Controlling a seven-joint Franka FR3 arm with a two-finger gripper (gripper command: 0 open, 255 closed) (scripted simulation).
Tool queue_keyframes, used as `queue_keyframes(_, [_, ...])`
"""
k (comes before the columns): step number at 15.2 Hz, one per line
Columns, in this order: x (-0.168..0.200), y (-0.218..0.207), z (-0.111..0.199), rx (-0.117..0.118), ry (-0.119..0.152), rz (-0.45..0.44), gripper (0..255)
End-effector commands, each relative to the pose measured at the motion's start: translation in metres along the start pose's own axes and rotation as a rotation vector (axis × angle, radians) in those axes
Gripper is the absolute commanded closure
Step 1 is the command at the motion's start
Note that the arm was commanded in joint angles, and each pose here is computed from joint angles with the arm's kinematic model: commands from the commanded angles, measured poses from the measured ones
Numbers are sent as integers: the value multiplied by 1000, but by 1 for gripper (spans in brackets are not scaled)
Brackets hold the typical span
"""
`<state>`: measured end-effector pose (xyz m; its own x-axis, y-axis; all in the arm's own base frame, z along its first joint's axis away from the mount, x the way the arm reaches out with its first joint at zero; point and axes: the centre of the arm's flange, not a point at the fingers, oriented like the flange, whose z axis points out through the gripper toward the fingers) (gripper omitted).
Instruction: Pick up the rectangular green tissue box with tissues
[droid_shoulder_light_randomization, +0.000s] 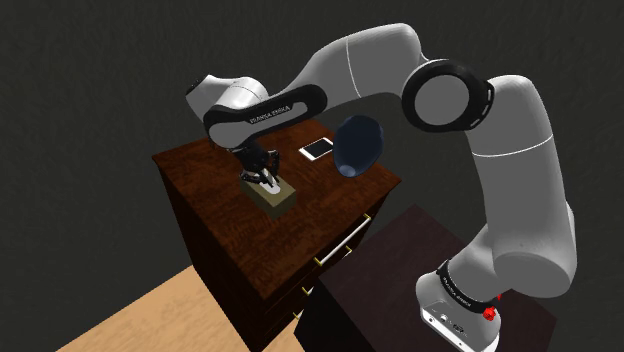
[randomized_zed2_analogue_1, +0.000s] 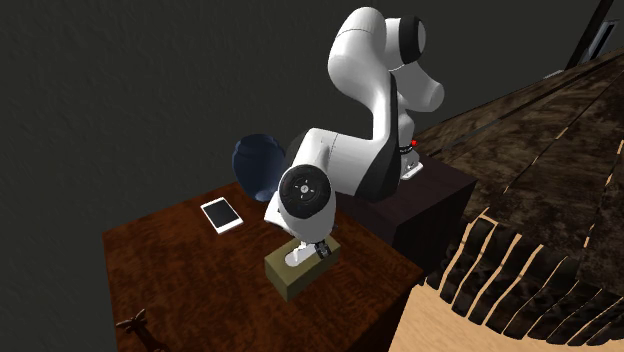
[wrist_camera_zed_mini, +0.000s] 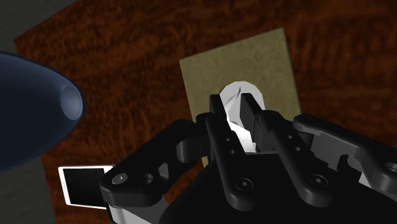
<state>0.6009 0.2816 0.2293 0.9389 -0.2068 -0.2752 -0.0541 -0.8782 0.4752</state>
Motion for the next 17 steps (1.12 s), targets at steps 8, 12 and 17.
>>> queue_keyframes(8, [-8, 17, -29, 0, 0, 0, 255])
queue_keyframes(12, [-13, 27, -46, 0, 0, 0, 255])
queue_keyframes(17, [-19, 37, -65, 0, 0, 0, 255])
